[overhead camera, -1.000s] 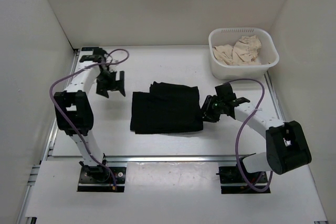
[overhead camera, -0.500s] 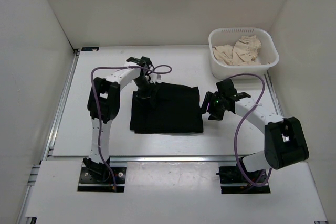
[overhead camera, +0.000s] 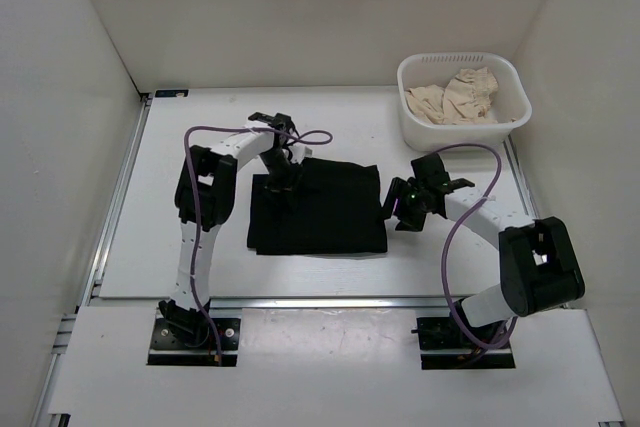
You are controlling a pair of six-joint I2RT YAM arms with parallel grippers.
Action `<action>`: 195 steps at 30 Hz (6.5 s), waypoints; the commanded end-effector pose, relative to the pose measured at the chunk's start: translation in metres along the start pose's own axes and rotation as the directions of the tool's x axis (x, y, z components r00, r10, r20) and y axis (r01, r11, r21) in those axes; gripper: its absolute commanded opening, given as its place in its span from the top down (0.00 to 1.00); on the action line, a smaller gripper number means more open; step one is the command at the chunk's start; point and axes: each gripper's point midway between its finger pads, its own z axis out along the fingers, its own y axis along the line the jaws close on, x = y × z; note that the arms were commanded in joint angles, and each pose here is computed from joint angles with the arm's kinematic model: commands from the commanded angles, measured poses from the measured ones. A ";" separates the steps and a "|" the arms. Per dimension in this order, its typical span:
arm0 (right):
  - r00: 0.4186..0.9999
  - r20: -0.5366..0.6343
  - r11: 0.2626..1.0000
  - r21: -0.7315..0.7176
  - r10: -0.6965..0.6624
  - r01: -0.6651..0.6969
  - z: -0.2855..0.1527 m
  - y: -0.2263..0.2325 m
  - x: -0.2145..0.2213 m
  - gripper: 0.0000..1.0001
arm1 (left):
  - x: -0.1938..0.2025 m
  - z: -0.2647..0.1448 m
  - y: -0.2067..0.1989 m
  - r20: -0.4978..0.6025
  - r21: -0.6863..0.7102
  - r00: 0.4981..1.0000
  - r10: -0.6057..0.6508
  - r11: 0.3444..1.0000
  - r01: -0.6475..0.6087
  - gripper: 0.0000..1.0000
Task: Fold and stack the trousers
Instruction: Fold the trousers
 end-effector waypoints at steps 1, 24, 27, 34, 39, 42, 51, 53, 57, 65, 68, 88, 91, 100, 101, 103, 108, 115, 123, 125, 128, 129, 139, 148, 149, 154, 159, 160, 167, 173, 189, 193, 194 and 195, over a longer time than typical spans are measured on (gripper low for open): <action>1.000 0.004 1.000 -0.020 0.013 -0.013 0.004 0.001 -0.001 0.33 | -0.004 -0.003 -0.022 0.009 0.061 0.999 0.037 0.997 -0.037 0.54; 1.000 0.015 1.000 0.018 0.013 -0.014 0.004 -0.011 -0.002 0.17 | -0.006 -0.208 -0.095 0.497 -0.161 0.822 0.278 0.960 -0.227 0.86; 1.000 0.025 1.000 -0.004 0.008 -0.008 0.001 -0.004 -0.009 0.16 | 0.031 -0.188 -0.042 0.422 -0.144 0.894 0.149 0.985 -0.096 0.86; 0.994 0.100 0.995 -0.085 -0.040 0.049 -0.006 0.041 -0.038 0.14 | 0.043 -0.107 0.091 0.345 -0.019 0.915 -0.210 0.973 0.231 0.86; 0.993 0.086 0.990 -0.104 -0.082 0.091 -0.002 0.062 -0.038 0.14 | 0.013 -0.074 0.120 0.351 -0.003 0.908 -0.230 0.969 0.246 0.86; 0.991 0.088 0.989 -0.099 -0.099 0.108 -0.003 0.065 -0.038 0.14 | 0.007 -0.074 0.122 0.355 -0.003 0.907 -0.228 0.970 0.245 0.86; 0.988 -0.004 0.959 -0.241 -0.153 0.148 0.020 0.107 -0.019 0.14 | -0.011 -0.144 0.103 0.530 -0.070 0.839 -0.121 0.980 0.186 0.86; 0.991 -0.016 0.964 -0.237 -0.130 0.122 0.026 0.106 -0.019 0.14 | -0.020 -0.167 0.083 0.569 -0.107 0.821 -0.056 0.984 0.141 0.86; 0.990 -0.014 0.963 -0.237 -0.138 0.131 0.028 0.111 -0.024 0.14 | -0.035 -0.197 0.055 0.607 -0.161 0.795 0.028 0.983 0.088 0.86; 0.991 -0.047 0.965 -0.238 -0.123 0.109 0.044 0.112 -0.025 0.13 | -0.079 -0.184 0.079 0.583 -0.262 0.811 0.046 0.956 0.135 0.86; 0.994 -0.026 0.959 -0.264 -0.110 0.100 0.047 0.121 -0.028 0.13 | -0.085 -0.158 0.112 0.531 -0.332 0.847 0.010 0.922 0.198 0.86; 0.983 -0.010 0.957 -0.226 0.184 -0.181 0.120 0.131 -0.097 0.68 | -0.052 -0.183 0.159 0.576 -0.333 0.813 -0.079 0.886 0.322 0.08; 0.999 -0.042 0.983 -0.182 -0.016 0.008 0.117 0.126 -0.140 0.83 | -0.019 -0.172 0.146 0.507 -0.293 0.853 -0.128 0.905 0.310 0.08; 0.976 -0.002 0.945 -0.252 -0.218 0.210 0.087 0.138 -0.179 0.06 | -0.018 -0.166 0.168 0.489 -0.151 0.840 -0.237 0.925 0.349 0.08; 0.977 0.046 0.940 -0.266 -0.209 0.214 0.066 0.144 -0.179 0.06 | -0.023 -0.163 0.171 0.491 -0.151 0.838 -0.236 0.925 0.349 0.08; 0.991 -0.003 0.959 -0.252 -0.136 0.131 0.080 0.119 -0.147 0.03 | -0.038 -0.146 0.183 0.490 -0.141 0.839 -0.237 0.928 0.344 0.08; 0.989 -0.091 0.955 -0.287 -0.112 0.082 0.098 0.128 -0.099 0.03 | -0.064 -0.112 0.197 0.456 -0.093 0.853 -0.255 0.939 0.331 0.10; 0.992 -0.122 0.924 -0.382 -0.023 -0.025 0.125 0.160 -0.092 0.21 | -0.073 -0.082 0.198 0.436 -0.077 0.865 -0.248 0.948 0.310 0.48; 0.987 -0.159 0.917 -0.394 -0.003 -0.061 0.106 0.144 -0.074 0.99 | -0.006 -0.060 0.132 0.305 0.125 0.904 -0.300 0.953 0.274 0.86; 0.986 -0.160 0.912 -0.409 -0.050 -0.020 0.093 0.137 -0.074 1.00 | 0.013 -0.070 0.110 0.314 0.147 0.906 -0.284 0.957 0.249 0.86; 0.971 -0.214 0.927 -0.376 -0.105 0.017 0.075 0.119 -0.060 1.00 | 0.050 -0.062 0.090 0.264 0.160 0.919 -0.293 0.953 0.257 0.80; 0.958 -0.218 0.919 -0.383 -0.188 0.093 0.072 0.113 -0.054 1.00 | 0.059 -0.073 0.083 0.281 0.158 0.916 -0.286 0.955 0.249 0.68; 0.851 -0.427 0.910 -0.395 -0.305 0.128 0.020 0.039 -0.015 1.00 | 0.046 -0.175 0.075 0.474 0.061 0.853 -0.220 0.974 0.218 0.41; 0.814 -0.477 0.930 -0.314 -0.330 0.193 0.021 0.017 -0.018 1.00 | -0.077 -0.147 0.053 0.449 0.143 0.888 -0.101 0.989 0.040 0.40; 0.813 -0.480 0.930 -0.313 -0.329 0.191 0.023 0.015 -0.016 1.00 | -0.080 -0.126 0.046 0.406 0.138 0.910 -0.086 0.990 0.032 0.39; 0.816 -0.473 0.930 -0.306 -0.333 0.203 0.019 0.014 -0.016 1.00 | -0.095 -0.090 0.049 0.382 0.039 0.924 -0.034 0.999 0.021 0.36; 0.820 -0.468 0.931 -0.304 -0.329 0.200 0.019 0.016 -0.019 1.00 | -0.105 -0.071 0.047 0.357 0.039 0.934 -0.023 0.999 0.009 0.32; 0.820 -0.468 0.931 -0.304 -0.329 0.200 0.019 0.016 -0.019 1.00 | -0.101 -0.064 0.042 0.336 0.054 0.941 -0.020 0.999 0.003 0.32; 0.823 -0.460 0.929 -0.307 -0.333 0.205 0.020 0.017 -0.020 1.00 | -0.104 -0.042 0.036 0.305 0.079 0.952 -0.013 0.997 -0.012 0.46; 0.827 -0.457 0.932 -0.304 -0.326 0.199 0.018 0.015 -0.020 1.00 | -0.107 -0.063 0.019 0.340 0.125 0.940 0.002 0.991 -0.047 0.86; 0.836 -0.440 0.931 -0.298 -0.329 0.209 0.002 0.021 -0.024 1.00 | -0.114 -0.161 0.073 0.537 -0.206 0.843 0.036 0.975 0.089 0.86; 0.822 -0.451 0.927 -0.298 -0.347 0.228 0.004 0.028 -0.022 1.00 | -0.113 -0.126 0.107 0.467 -0.270 0.884 -0.007 0.951 0.150 0.86; 0.822 -0.451 0.927 -0.298 -0.347 0.228 0.004 0.028 -0.022 1.00 | -0.112 -0.120 0.117 0.455 -0.303 0.890 -0.013 0.938 0.168 0.86; 0.822 -0.451 0.927 -0.298 -0.347 0.228 0.004 0.028 -0.022 1.00 | -0.114 -0.116 0.123 0.453 -0.320 0.892 -0.014 0.931 0.177 0.86</action>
